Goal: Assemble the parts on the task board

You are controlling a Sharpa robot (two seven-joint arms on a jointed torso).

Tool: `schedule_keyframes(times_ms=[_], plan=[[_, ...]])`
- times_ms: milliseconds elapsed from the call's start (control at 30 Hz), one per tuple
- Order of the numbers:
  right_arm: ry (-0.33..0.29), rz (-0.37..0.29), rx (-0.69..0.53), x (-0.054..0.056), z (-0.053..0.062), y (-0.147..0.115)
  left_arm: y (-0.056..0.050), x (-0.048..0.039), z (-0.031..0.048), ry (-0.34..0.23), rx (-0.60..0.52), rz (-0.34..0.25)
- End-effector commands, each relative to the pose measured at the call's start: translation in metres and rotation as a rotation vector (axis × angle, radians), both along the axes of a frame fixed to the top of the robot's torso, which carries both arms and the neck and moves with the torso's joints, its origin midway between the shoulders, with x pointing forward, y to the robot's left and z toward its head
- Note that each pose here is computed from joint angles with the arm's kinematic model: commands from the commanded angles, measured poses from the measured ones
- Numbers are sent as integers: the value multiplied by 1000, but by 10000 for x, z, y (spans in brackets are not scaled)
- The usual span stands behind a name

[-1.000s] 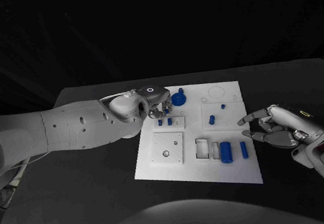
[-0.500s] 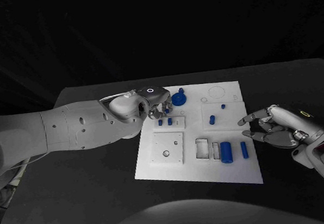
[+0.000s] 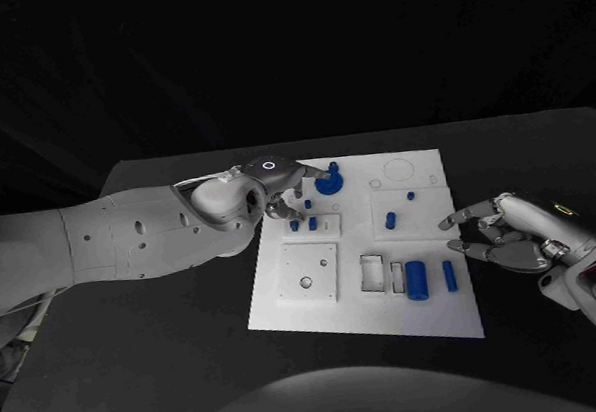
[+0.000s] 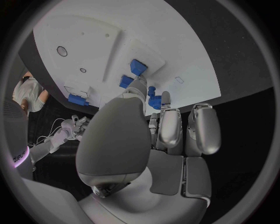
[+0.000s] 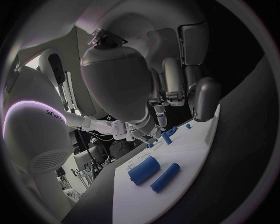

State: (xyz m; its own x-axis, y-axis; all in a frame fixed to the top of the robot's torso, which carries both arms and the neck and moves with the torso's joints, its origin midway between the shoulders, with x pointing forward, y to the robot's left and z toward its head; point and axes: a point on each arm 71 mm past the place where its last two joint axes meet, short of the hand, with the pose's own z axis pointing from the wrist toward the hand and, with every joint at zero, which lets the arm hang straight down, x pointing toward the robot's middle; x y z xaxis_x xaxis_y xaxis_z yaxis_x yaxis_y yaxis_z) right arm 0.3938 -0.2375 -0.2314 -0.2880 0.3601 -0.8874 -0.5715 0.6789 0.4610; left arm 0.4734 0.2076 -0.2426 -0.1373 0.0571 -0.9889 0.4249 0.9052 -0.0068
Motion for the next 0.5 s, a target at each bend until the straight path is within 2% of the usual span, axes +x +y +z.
schedule_keyframes(times_ms=[33, 67, 200, 267, 500], plan=[[2, -3, -4, 0, -6, -12, 41, -14, 95, -114, 4, 8], [1, -4, -4, 0, -5, -15, 54, -15, 109, -121, -1, 11], [-1, -10, -5, 4, 3, -29, 140, -1, 273, -174, -45, 31], [-5, -15, -6, 12, 13, -37, 193, 22, 408, -212, -77, 45], [-18, -32, -13, 84, 62, -53, 408, 149, 962, -369, -264, 112]])
